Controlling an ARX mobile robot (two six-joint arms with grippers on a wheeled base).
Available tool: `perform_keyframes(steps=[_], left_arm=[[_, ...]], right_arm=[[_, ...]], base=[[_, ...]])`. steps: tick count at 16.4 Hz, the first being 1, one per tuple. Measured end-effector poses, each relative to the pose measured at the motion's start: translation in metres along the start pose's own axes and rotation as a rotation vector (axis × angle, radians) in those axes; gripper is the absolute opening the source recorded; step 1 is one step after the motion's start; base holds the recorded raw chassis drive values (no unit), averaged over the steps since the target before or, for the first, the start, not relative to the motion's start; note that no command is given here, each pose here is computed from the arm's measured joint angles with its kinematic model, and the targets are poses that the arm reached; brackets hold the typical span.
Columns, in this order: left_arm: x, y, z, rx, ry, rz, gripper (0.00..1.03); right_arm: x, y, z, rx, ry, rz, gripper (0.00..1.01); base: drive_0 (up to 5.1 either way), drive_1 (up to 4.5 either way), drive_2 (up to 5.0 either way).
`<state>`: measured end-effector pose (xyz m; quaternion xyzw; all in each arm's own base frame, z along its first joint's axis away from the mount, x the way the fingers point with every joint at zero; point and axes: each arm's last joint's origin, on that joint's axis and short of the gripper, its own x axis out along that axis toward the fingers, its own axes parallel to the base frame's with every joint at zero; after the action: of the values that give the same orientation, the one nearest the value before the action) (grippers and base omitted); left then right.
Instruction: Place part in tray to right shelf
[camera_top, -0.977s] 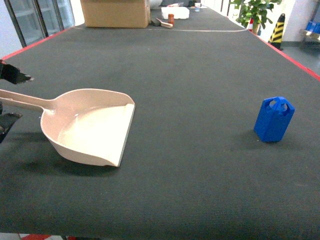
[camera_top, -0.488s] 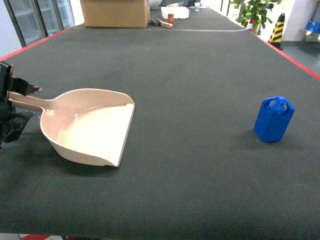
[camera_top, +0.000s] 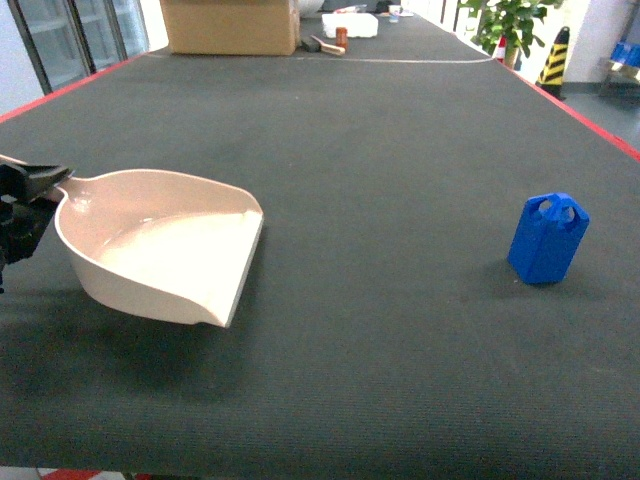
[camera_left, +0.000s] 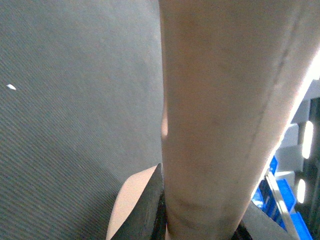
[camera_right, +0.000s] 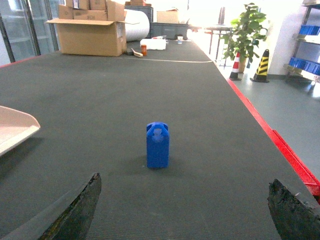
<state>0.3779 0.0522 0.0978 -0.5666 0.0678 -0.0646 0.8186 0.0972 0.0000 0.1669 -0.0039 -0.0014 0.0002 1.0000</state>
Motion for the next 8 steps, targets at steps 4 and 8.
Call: perform_keyframes(steps=[4,8], left_arm=[[-0.030,-0.068,-0.060,-0.003,0.185,-0.141,0.18],[-0.044,-0.096,-0.129,-0.034,0.309,-0.168,0.18]], right_arm=[[0.000,0.000,0.000,0.000,0.000,0.000,0.98],[0.000,0.000,0.000,0.000,0.000,0.000,0.98]], base=[[0.0,0.00,0.0],[0.0,0.00,0.0]])
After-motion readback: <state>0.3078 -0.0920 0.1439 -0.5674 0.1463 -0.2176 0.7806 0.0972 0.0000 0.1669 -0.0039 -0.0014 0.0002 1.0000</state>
